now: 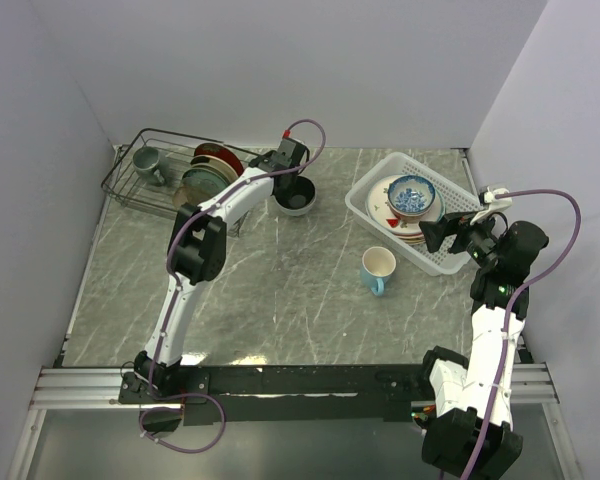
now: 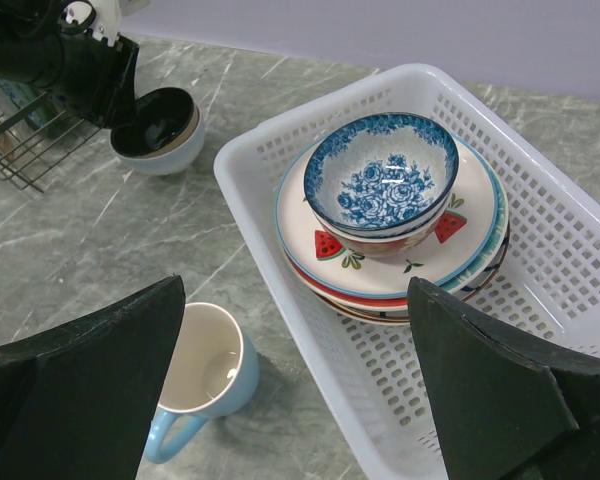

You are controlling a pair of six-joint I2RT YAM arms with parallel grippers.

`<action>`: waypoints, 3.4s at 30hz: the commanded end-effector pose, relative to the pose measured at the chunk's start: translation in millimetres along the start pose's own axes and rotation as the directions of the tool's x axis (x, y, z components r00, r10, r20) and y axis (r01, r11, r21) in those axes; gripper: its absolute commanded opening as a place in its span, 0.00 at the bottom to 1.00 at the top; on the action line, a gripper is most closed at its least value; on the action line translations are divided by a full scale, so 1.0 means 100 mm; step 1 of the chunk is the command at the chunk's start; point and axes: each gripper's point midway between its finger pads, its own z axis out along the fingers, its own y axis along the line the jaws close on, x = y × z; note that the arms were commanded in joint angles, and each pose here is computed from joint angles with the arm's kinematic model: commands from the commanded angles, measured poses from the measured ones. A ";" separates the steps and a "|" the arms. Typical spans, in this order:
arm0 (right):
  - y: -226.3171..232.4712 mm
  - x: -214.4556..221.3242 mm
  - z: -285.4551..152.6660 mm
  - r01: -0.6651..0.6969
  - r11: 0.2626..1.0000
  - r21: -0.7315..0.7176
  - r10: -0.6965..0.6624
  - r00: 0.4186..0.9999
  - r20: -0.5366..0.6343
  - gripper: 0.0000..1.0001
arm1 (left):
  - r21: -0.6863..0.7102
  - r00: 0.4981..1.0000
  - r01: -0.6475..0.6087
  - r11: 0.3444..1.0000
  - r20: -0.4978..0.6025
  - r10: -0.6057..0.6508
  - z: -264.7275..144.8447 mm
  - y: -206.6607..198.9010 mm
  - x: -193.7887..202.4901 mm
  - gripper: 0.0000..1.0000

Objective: Place the mixed dishes into the plastic bin
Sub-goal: Pick up the bowl from the center of the board.

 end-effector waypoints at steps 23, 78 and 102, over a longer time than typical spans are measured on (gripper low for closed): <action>-0.02 -0.19 -0.02 0.059 0.998 0.016 -0.060 0.997 0.042 1.00 | -0.119 0.993 -0.014 0.993 0.111 0.027 -0.56 0.41 -0.46 0.24; -0.03 -0.19 -0.03 0.062 0.998 0.021 -0.063 0.997 0.042 1.00 | -0.015 1.000 -0.010 1.000 -0.008 0.010 -0.10 0.09 -0.02 0.34; -0.02 -0.19 -0.03 0.064 0.998 0.016 -0.065 0.997 0.042 1.00 | 0.263 0.965 0.203 0.943 0.109 -0.238 -0.78 0.14 -0.53 0.01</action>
